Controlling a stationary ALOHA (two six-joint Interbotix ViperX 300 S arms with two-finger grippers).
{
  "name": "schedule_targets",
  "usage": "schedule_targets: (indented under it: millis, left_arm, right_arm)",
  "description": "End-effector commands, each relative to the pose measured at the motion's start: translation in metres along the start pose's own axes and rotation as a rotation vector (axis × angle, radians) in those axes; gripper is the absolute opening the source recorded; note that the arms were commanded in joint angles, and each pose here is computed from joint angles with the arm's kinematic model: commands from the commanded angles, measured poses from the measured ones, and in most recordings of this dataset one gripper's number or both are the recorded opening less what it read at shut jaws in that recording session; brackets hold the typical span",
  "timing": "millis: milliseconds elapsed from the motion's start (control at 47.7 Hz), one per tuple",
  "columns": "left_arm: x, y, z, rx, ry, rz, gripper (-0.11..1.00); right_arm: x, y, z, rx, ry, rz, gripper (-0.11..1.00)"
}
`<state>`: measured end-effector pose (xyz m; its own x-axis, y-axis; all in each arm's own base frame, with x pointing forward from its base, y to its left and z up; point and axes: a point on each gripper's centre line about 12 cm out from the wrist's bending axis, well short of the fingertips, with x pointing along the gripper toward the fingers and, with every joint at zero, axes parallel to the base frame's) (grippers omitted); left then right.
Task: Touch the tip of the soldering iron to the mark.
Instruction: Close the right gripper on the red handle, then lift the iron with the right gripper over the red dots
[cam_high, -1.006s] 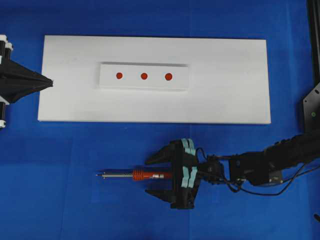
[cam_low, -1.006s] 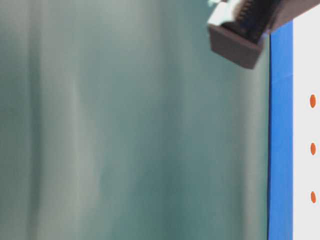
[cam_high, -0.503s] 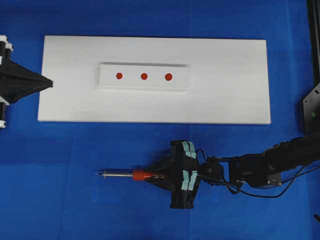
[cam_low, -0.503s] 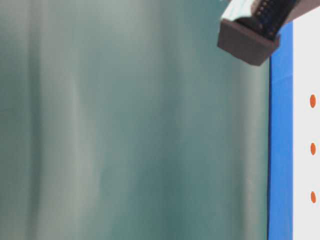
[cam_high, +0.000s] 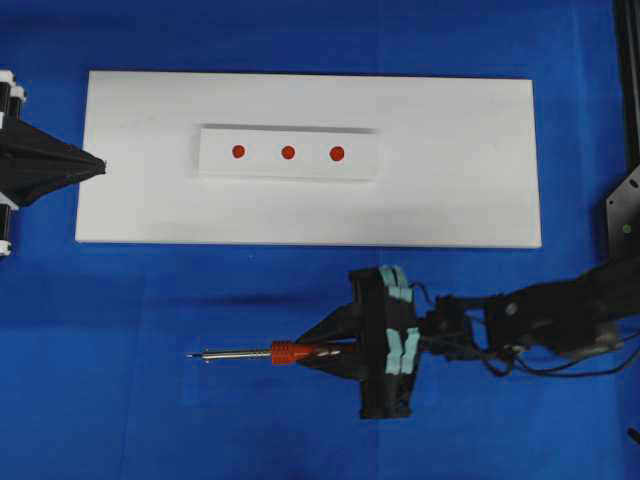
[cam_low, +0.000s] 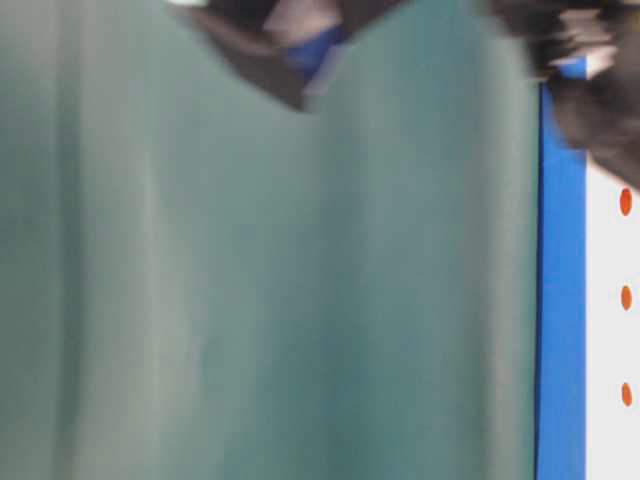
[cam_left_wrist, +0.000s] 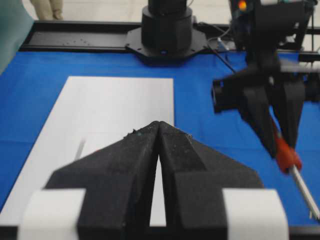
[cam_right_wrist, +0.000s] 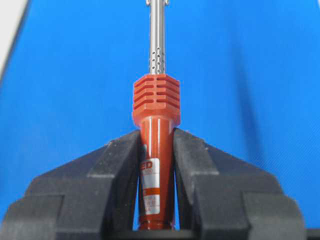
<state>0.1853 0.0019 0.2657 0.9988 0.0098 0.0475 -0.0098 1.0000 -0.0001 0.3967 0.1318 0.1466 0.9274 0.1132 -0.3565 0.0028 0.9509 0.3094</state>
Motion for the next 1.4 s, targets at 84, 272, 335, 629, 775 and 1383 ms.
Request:
schedule_targets:
  millis: [84, 272, 335, 629, 775, 1383]
  left_arm:
    - [0.001, 0.000, 0.006, -0.001, -0.021, 0.001, 0.00]
    - [0.000, 0.000, 0.008, -0.006, -0.031, 0.001, 0.00]
    - [0.000, 0.000, 0.008, -0.006, -0.032, 0.001, 0.00]
    - [0.000, 0.000, 0.009, -0.008, -0.034, 0.000, 0.00]
    - [0.000, 0.000, 0.009, -0.008, -0.034, 0.001, 0.00]
    - [0.000, 0.000, 0.009, -0.008, -0.034, 0.000, 0.00]
  right_arm:
    - [-0.029, 0.007, 0.050, -0.021, -0.041, 0.044, 0.06]
    - [-0.048, 0.008, 0.074, -0.041, -0.036, 0.066, 0.06]
    - [-0.050, 0.008, 0.077, -0.041, -0.035, 0.069, 0.06]
    - [-0.051, 0.003, 0.079, -0.049, -0.025, 0.059, 0.06]
    - [-0.050, -0.017, 0.082, -0.077, 0.008, 0.019, 0.06]
    - [-0.079, -0.144, 0.131, -0.232, 0.067, -0.249, 0.06]
